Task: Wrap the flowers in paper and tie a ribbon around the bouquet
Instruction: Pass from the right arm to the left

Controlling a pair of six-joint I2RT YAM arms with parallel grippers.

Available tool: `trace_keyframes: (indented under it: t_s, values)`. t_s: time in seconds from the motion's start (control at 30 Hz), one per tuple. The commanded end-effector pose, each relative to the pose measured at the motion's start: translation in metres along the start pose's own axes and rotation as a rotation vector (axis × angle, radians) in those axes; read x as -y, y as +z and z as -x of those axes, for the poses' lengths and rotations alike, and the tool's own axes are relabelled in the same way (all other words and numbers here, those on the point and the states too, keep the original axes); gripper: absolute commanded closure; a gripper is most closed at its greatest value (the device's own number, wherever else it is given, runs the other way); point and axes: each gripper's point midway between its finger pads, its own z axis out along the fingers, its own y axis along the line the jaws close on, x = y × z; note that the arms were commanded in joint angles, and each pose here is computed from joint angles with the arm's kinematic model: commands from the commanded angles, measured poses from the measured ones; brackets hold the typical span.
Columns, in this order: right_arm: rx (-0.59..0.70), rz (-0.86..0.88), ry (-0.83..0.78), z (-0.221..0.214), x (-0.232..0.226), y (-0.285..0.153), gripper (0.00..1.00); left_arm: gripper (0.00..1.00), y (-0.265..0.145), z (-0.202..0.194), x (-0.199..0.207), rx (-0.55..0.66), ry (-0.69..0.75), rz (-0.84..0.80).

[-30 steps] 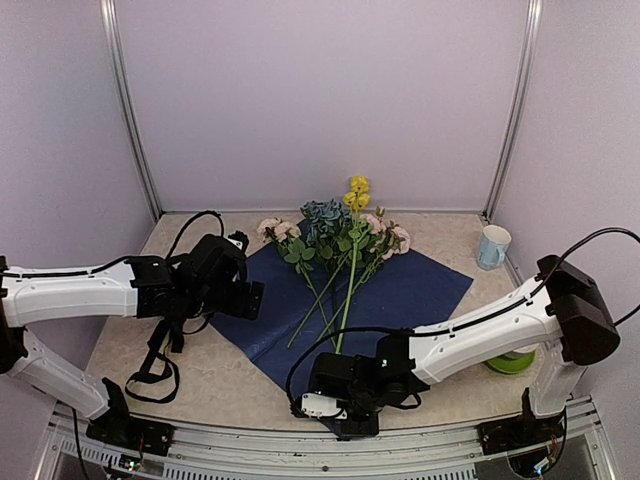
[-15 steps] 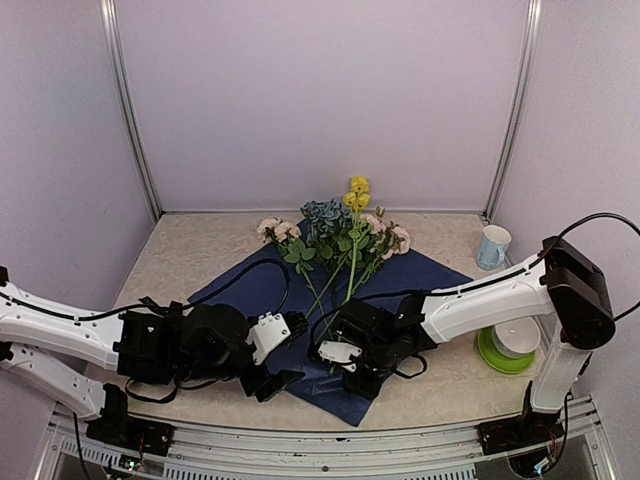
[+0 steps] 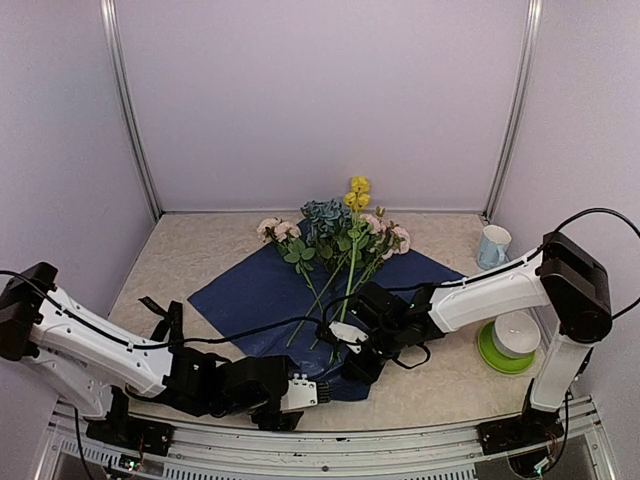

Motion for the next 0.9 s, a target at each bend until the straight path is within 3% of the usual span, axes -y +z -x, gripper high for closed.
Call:
trace_keyframes:
  t_s: [0.0, 0.1, 0.17, 0.4, 0.43, 0.6, 0.87]
  values:
    - [-0.068, -0.005, 0.048, -0.027, 0.006, 0.011, 1.00, 0.11, 0.020, 0.007, 0.006, -0.036, 0.115, 0.000]
    - [-0.059, 0.001, 0.066, -0.025, 0.007, 0.009, 1.00, 0.12, 0.030, 0.004, 0.002, -0.077, 0.147, 0.036]
    - [-0.048, 0.032, 0.089, -0.023, 0.004, 0.007, 1.00, 0.21, 0.037, -0.002, 0.001, -0.102, 0.159, 0.047]
    - [0.011, 0.128, 0.098, -0.003, -0.016, -0.012, 1.00, 0.93, 0.055, -0.019, 0.010, -0.164, 0.158, 0.017]
    - [0.028, 0.142, 0.094, 0.002, -0.019, -0.018, 1.00, 1.00, 0.053, -0.018, 0.007, -0.157, 0.146, 0.019]
    - [0.108, 0.252, 0.112, 0.031, -0.034, -0.053, 0.96, 1.00, 0.043, -0.016, -0.015, -0.102, 0.044, 0.020]
    - [0.266, 0.368, 0.104, 0.067, -0.018, -0.121, 0.67, 1.00, 0.013, 0.009, -0.045, 0.101, -0.134, -0.086]
